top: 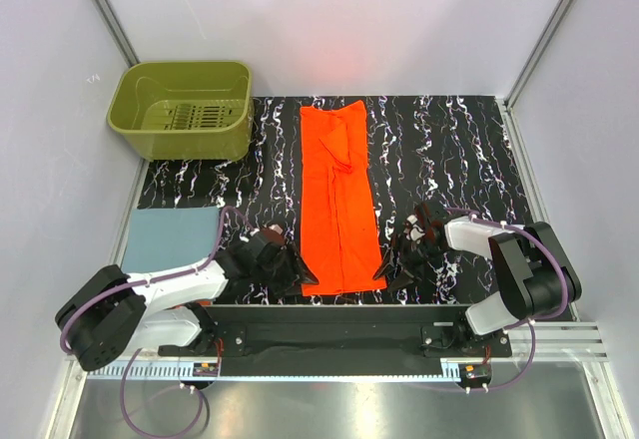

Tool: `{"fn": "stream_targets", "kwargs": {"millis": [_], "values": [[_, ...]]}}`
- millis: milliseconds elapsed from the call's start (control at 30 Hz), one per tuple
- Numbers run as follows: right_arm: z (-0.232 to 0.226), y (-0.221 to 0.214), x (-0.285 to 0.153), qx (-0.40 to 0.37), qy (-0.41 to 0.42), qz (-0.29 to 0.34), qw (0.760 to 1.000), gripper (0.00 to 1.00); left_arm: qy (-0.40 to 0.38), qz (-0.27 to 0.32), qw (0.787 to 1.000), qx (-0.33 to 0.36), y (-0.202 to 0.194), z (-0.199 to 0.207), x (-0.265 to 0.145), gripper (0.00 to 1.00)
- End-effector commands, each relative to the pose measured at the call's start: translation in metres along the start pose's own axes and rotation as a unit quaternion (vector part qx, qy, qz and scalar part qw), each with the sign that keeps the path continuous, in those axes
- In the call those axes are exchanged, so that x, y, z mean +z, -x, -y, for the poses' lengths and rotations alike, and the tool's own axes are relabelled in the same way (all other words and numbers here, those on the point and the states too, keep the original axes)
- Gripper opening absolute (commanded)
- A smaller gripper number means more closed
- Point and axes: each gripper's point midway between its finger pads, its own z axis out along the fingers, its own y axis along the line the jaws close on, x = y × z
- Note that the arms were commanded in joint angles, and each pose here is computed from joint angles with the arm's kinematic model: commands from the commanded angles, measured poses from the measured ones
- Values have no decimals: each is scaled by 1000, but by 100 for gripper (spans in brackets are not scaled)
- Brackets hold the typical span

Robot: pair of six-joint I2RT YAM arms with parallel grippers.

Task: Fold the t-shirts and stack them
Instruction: Fold the tshirt

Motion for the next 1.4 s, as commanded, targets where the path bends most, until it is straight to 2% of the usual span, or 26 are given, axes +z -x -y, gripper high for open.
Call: {"fn": "stream_targets", "kwargs": {"millis": [0,200,400,533,600,633,700,733,1267,1367], "values": [[8,29,3,-21,-33,67,997,59,90,3,996,-17,-12,-51,5,60],[14,29,7,-22,-42,59,997,56,104,14,994,-21,-12,-61,6,54],[13,31,5,-24,-42,65,997,47,94,31,995,-13,-5,-54,4,32],[12,32,6,-25,-42,63,997,43,88,30,996,-10,-4,-49,3,23],[12,32,7,-26,-41,60,997,29,87,30,996,-9,-4,-49,3,20],[12,32,7,-26,-38,59,997,22,87,28,996,-6,-5,-50,3,14],[15,28,8,-18,-40,56,997,0,87,24,996,-7,-7,-52,2,5],[18,25,8,-11,-41,55,998,0,86,22,996,-11,-9,-53,2,0],[14,-19,-4,9,26,59,998,0,31,17,999,-16,-18,-45,-8,0],[1,-20,-10,-6,47,56,997,0,-4,19,1000,8,-16,-24,-14,0]]}}
